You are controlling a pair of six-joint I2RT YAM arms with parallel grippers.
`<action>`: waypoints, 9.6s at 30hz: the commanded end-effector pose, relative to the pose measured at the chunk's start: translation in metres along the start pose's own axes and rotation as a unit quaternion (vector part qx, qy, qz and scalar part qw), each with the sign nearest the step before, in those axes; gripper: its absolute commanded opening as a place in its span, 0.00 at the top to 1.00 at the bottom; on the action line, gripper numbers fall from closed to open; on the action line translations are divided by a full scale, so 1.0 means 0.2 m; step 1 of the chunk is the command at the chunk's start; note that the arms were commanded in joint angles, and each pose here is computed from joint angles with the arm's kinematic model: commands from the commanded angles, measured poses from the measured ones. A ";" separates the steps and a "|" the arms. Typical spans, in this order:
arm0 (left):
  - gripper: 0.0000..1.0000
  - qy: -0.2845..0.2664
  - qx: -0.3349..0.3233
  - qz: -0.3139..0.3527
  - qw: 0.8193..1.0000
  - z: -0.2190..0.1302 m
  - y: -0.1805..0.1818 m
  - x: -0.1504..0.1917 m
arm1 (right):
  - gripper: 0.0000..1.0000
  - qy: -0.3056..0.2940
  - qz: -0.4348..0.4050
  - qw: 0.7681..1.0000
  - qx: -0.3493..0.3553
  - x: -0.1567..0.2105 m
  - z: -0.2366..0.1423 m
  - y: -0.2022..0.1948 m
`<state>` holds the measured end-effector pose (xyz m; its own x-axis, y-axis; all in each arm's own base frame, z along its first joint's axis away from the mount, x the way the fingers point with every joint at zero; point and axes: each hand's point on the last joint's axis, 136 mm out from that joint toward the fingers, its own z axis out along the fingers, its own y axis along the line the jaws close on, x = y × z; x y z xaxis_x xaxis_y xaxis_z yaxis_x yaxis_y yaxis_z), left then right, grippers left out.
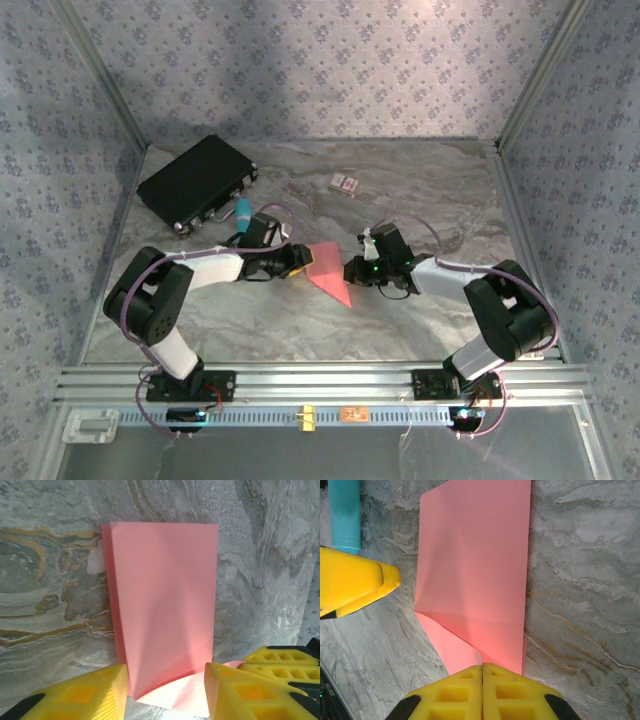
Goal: Fold a paper plane with a square sheet of paper (pick it up from the middle)
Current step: Fourth fold the wing at the center of the table.
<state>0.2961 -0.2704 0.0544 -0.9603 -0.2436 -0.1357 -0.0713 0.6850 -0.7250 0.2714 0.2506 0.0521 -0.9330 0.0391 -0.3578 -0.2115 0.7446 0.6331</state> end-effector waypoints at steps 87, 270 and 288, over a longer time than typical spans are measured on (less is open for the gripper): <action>0.90 0.026 0.095 -0.026 0.995 0.13 -0.29 -0.01 | 0.61 -0.080 -0.482 0.848 0.206 0.27 -0.11 0.06; 0.99 0.010 0.029 -0.015 0.999 0.16 -0.19 0.07 | 0.93 0.031 -0.112 0.993 0.021 0.34 0.15 -0.13; 0.96 0.006 0.016 -0.025 1.000 0.21 -0.15 0.04 | 0.94 0.059 -0.089 0.994 0.017 0.33 0.16 -0.12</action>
<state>0.2920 -0.3159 0.0410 -0.9619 -0.2613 -0.0805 -0.1173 0.6603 -0.7417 0.2389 0.2731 0.0219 -0.8544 -0.1492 -0.4977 -0.4498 0.6920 0.5646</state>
